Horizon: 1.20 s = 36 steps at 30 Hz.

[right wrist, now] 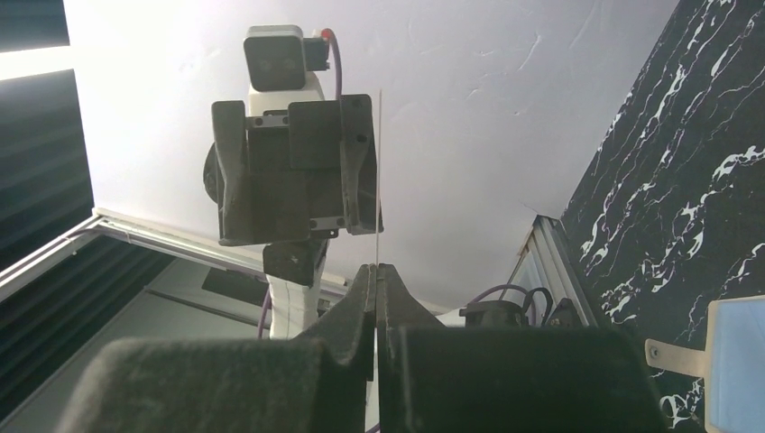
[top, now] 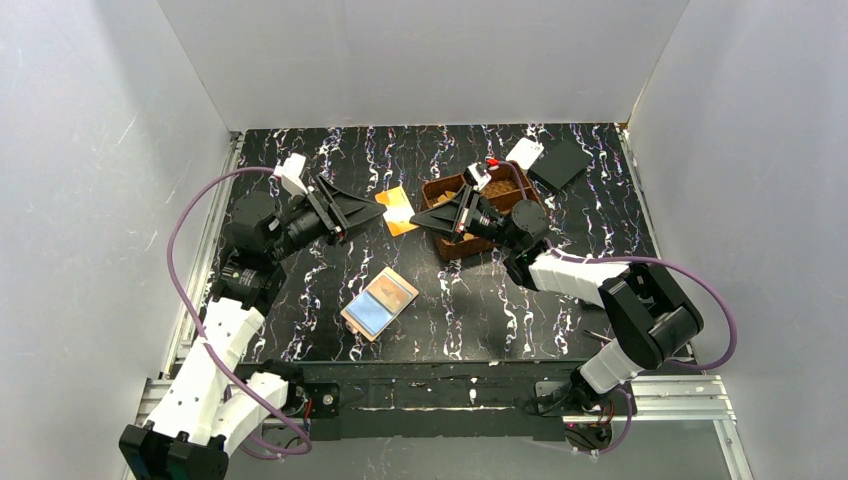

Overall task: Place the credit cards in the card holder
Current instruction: Insert the credit card into the card holder.

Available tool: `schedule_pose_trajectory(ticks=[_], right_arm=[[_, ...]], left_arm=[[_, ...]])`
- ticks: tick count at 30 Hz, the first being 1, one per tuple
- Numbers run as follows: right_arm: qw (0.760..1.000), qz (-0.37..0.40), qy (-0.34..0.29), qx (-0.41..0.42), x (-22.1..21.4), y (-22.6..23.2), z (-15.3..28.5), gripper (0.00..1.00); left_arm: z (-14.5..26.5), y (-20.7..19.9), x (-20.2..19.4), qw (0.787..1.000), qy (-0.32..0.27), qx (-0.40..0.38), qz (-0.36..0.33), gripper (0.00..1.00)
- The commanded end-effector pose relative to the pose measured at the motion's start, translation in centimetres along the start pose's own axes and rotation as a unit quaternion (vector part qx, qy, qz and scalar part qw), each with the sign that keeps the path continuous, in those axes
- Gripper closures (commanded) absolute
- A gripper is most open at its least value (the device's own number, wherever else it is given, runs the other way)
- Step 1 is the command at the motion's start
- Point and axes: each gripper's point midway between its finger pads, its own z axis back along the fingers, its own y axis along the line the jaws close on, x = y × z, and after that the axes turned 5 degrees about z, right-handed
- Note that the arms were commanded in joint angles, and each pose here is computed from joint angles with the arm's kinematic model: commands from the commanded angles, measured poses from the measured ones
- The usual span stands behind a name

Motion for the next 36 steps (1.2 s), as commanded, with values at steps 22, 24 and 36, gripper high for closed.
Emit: schedule_pose_trajectory(ticks=[22,24,36], right_arm=[[0.998,0.034,0.016,0.056,-0.9,2.9,-1.5,0.99],[0.998,0.055,0.025,0.000,-1.0,0.3,-1.3,0.90],[0.870,0.248,0.290,-0.313,-8.3,-16.4,2.1,0.55]], left_arm=[[-1.2,1.9,0.1,1.000,0.005,0.016,0.010,1.00],[-0.7,3.6,0.2,0.998,-0.006,0.062,-0.007,1.00],[3.3,19.4,-4.8,0.955,0.023,0.295,0.032,1.00]])
